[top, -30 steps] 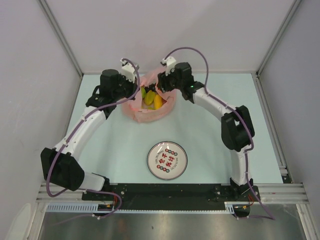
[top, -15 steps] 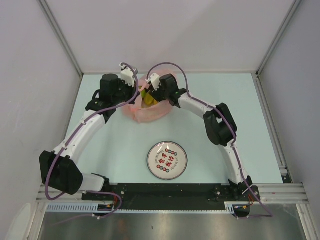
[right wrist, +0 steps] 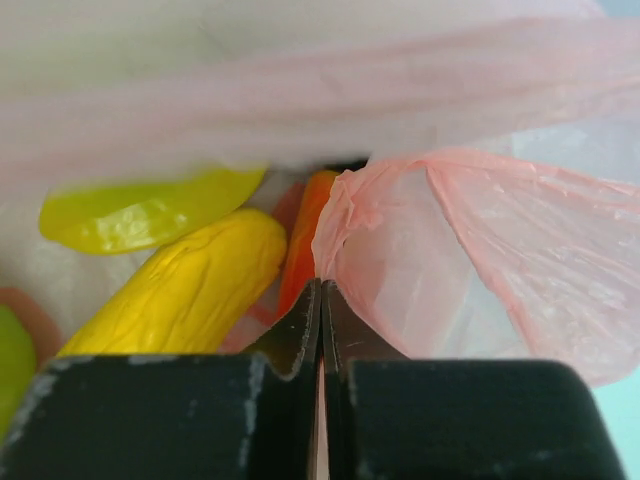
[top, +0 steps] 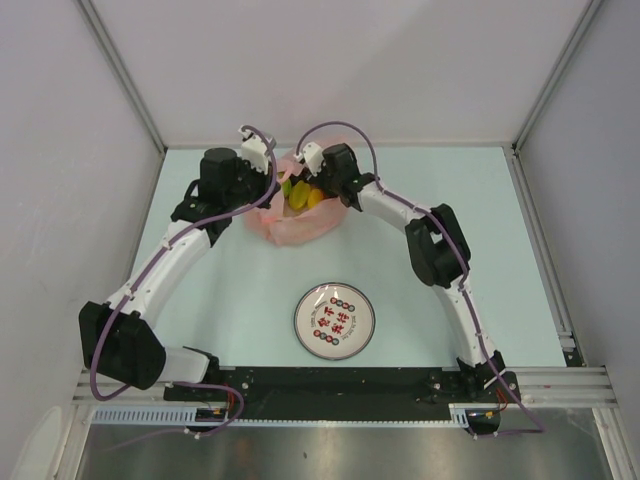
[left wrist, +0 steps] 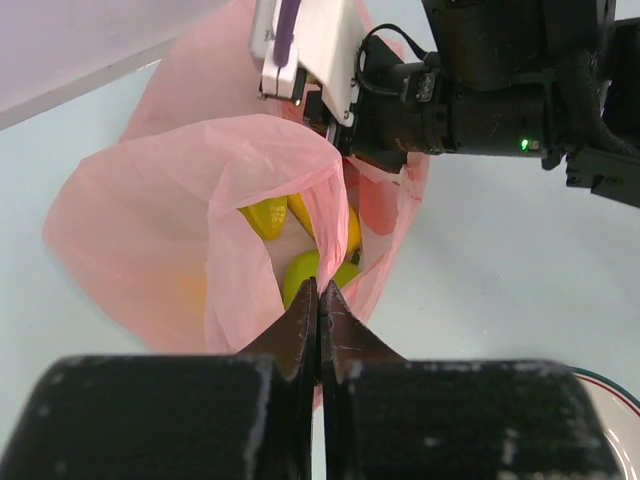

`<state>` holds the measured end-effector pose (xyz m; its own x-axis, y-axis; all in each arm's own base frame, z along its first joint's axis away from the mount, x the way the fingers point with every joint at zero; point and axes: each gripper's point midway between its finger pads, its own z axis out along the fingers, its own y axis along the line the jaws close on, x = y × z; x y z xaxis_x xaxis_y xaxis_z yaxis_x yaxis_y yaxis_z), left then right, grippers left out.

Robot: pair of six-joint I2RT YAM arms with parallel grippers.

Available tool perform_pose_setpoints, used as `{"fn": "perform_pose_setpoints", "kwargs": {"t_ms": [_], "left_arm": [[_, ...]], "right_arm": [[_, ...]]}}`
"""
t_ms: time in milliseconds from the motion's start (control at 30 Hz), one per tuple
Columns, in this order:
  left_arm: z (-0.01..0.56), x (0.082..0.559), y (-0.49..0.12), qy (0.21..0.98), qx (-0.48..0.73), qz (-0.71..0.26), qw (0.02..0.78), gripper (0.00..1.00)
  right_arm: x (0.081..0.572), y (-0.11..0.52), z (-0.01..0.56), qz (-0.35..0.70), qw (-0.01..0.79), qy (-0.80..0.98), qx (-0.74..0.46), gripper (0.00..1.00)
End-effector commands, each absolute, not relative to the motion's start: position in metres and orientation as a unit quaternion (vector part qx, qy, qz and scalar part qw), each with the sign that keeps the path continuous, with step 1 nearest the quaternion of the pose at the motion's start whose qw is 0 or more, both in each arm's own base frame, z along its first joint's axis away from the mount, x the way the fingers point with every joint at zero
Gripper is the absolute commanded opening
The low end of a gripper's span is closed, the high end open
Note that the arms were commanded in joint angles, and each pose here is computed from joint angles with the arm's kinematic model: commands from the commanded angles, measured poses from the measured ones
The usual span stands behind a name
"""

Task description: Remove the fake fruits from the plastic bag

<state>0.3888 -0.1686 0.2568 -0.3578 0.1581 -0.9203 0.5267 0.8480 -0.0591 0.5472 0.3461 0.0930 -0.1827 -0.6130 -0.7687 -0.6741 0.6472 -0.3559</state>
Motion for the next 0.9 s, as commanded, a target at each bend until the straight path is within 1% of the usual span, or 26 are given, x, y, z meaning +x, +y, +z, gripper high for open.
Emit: {"fn": "perform_pose_setpoints", "kwargs": {"t_ms": [0, 67, 100, 167, 200, 267, 300, 333, 367, 400, 433, 500, 533, 567, 600, 633, 667, 733, 800, 833, 867], "left_arm": [[0.272, 0.391, -0.172, 0.791, 0.208, -0.189, 0.544, 0.00], [0.272, 0.393, -0.174, 0.789, 0.210, -0.191, 0.544, 0.00], [0.273, 0.393, -0.174, 0.789, 0.211, -0.193, 0.544, 0.00], [0.275, 0.399, -0.178, 0.786, 0.214, -0.197, 0.545, 0.00], [0.275, 0.402, -0.180, 0.785, 0.217, -0.198, 0.545, 0.00], [0.285, 0.410, -0.182, 0.778, 0.214, -0.199, 0.557, 0.00], [0.280, 0.416, -0.187, 0.781, 0.215, -0.207, 0.549, 0.00], [0.296, 0.422, -0.192, 0.770, 0.219, -0.213, 0.561, 0.00], [0.300, 0.428, -0.196, 0.768, 0.222, -0.217, 0.560, 0.00], [0.293, 0.437, -0.205, 0.773, 0.227, -0.221, 0.549, 0.00], [0.321, 0.448, -0.213, 0.754, 0.234, -0.229, 0.569, 0.00], [0.337, 0.462, -0.224, 0.743, 0.240, -0.240, 0.576, 0.00], [0.352, 0.480, -0.233, 0.734, 0.235, -0.255, 0.584, 0.00], [0.362, 0.487, -0.238, 0.726, 0.234, -0.262, 0.590, 0.00], [0.371, 0.495, -0.244, 0.716, 0.239, -0.267, 0.599, 0.00], [0.395, 0.507, -0.251, 0.692, 0.250, -0.273, 0.620, 0.00], [0.405, 0.513, -0.255, 0.679, 0.259, -0.271, 0.631, 0.00], [0.441, 0.521, -0.263, 0.644, 0.268, -0.268, 0.665, 0.00], [0.465, 0.519, -0.268, 0.617, 0.272, -0.270, 0.688, 0.00], [0.481, 0.516, -0.269, 0.599, 0.274, -0.270, 0.703, 0.00], [0.488, 0.511, -0.271, 0.590, 0.278, -0.273, 0.707, 0.00]], "right_arm": [[0.541, 0.349, 0.171, 0.121, 0.516, 0.757, -0.382, 0.00], [0.542, 0.342, 0.194, 0.135, 0.530, 0.763, -0.344, 0.00], [0.548, 0.328, 0.216, 0.145, 0.544, 0.762, -0.320, 0.00], [0.555, 0.313, 0.242, 0.171, 0.559, 0.769, -0.260, 0.00], [0.563, 0.294, 0.261, 0.170, 0.574, 0.766, -0.234, 0.00], [0.571, 0.276, 0.288, 0.185, 0.591, 0.761, -0.194, 0.00], [0.574, 0.267, 0.302, 0.191, 0.600, 0.755, -0.184, 0.00], [0.583, 0.246, 0.313, 0.190, 0.610, 0.753, -0.158, 0.00], [0.588, 0.237, 0.329, 0.191, 0.625, 0.743, -0.145, 0.00], [0.593, 0.225, 0.339, 0.186, 0.636, 0.737, -0.133, 0.00], [0.601, 0.207, 0.344, 0.179, 0.644, 0.734, -0.119, 0.00], [0.612, 0.188, 0.371, 0.177, 0.676, 0.708, -0.100, 0.00], [0.620, 0.171, 0.378, 0.170, 0.687, 0.701, -0.087, 0.00], [0.625, 0.164, 0.386, 0.167, 0.701, 0.689, -0.080, 0.00], [0.628, 0.154, 0.408, 0.158, 0.720, 0.672, -0.067, 0.00], [0.634, 0.145, 0.410, 0.149, 0.726, 0.669, -0.057, 0.00], [0.634, 0.136, 0.422, 0.140, 0.736, 0.660, -0.052, 0.00], [0.629, 0.124, 0.441, 0.125, 0.752, 0.645, -0.047, 0.00], [0.614, 0.116, 0.465, 0.109, 0.766, 0.631, -0.057, 0.00], [0.612, 0.113, 0.454, 0.104, 0.758, 0.642, -0.058, 0.00], [0.595, 0.109, 0.473, 0.102, 0.765, 0.633, -0.059, 0.00]]}}
